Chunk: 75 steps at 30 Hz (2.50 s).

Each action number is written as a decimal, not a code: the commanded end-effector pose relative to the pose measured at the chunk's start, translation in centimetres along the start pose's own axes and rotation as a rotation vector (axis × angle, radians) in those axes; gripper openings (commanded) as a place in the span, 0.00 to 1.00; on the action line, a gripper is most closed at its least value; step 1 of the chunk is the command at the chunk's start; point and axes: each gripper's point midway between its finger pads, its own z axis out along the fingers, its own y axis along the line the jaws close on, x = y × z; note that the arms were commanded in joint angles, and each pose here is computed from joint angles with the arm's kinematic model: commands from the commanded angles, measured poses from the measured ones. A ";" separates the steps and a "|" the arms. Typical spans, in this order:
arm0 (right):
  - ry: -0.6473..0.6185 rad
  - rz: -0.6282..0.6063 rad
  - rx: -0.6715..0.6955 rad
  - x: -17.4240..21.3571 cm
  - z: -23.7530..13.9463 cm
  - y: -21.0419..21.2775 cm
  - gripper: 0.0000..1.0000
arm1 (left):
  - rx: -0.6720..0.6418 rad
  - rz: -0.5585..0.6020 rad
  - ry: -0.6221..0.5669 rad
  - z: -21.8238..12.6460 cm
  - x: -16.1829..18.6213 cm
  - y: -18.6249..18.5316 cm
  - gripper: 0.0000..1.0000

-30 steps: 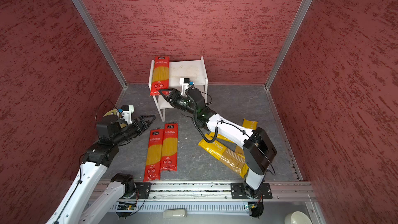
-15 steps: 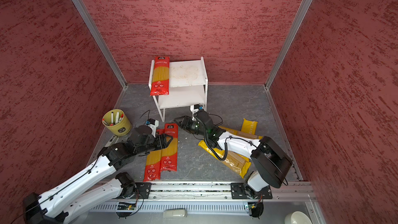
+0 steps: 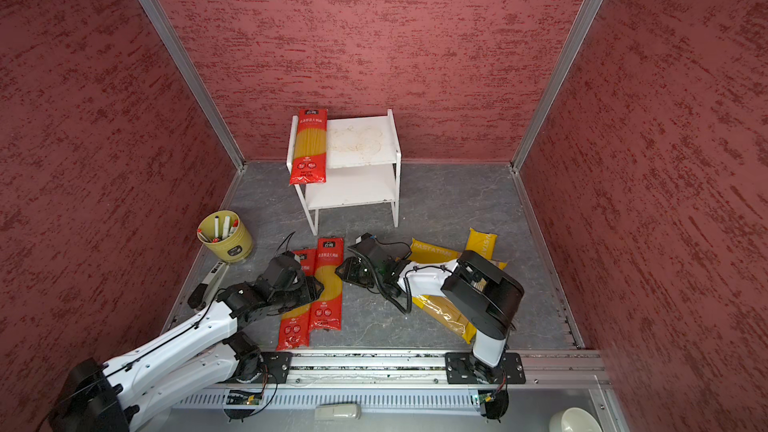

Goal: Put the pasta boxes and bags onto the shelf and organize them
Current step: 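Move both grippers back down to the next red spaghetti bag and grasp it, then lift the red spaghetti bag upright with both grippers toward the shelf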

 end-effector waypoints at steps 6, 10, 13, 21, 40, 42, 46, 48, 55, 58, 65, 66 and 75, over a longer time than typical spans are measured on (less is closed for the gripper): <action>0.026 0.012 0.011 0.1 2.7 -0.7 0.44 | 0.083 -0.014 0.001 1.0 -0.2 -1.4 0.61; 0.024 0.006 -0.062 0.2 3.5 -0.1 0.36 | 0.117 -0.020 0.015 1.6 0.1 -1.9 0.57; 0.005 -0.014 -0.140 -0.2 3.3 1.4 0.29 | 0.135 -0.020 0.015 1.7 0.0 -2.2 0.50; -0.050 -0.036 -0.219 -0.9 1.3 3.3 0.09 | 0.164 -0.017 -0.008 0.9 -0.4 -2.9 0.41; -0.111 0.075 -0.098 -2.4 -1.1 -2.0 0.10 | 0.174 0.003 -0.004 0.9 0.0 -3.7 0.42; -0.102 0.095 -0.117 -2.2 -0.9 -2.0 0.19 | 0.173 0.002 -0.004 1.1 0.1 -3.6 0.42; -0.096 0.115 -0.098 -2.0 -0.4 -2.9 0.31 | 0.175 0.005 -0.002 1.4 0.1 -3.7 0.40; -0.085 0.111 -0.090 -1.8 0.1 -3.2 0.34 | 0.176 0.007 0.000 1.6 0.2 -3.8 0.38; -0.085 0.091 -0.179 -2.1 1.0 -1.8 0.26 | 0.184 0.014 0.011 1.9 0.2 -4.3 0.36; -0.114 0.061 -0.225 -2.5 0.2 -0.7 0.16 | 0.182 0.020 -0.002 1.5 0.0 -4.4 0.36; -0.157 0.010 -0.275 -3.1 -1.5 1.0 0.07 | 0.192 0.048 -0.035 -0.4 -1.3 -5.0 0.37; -0.161 0.006 -0.286 -3.1 -1.8 1.3 0.06 | 0.199 0.050 -0.043 -0.8 -1.6 -5.1 0.37; -0.267 -0.123 -0.396 -3.7 -5.8 4.1 0.01 | 0.255 0.079 -0.121 -4.3 -4.0 -5.8 0.39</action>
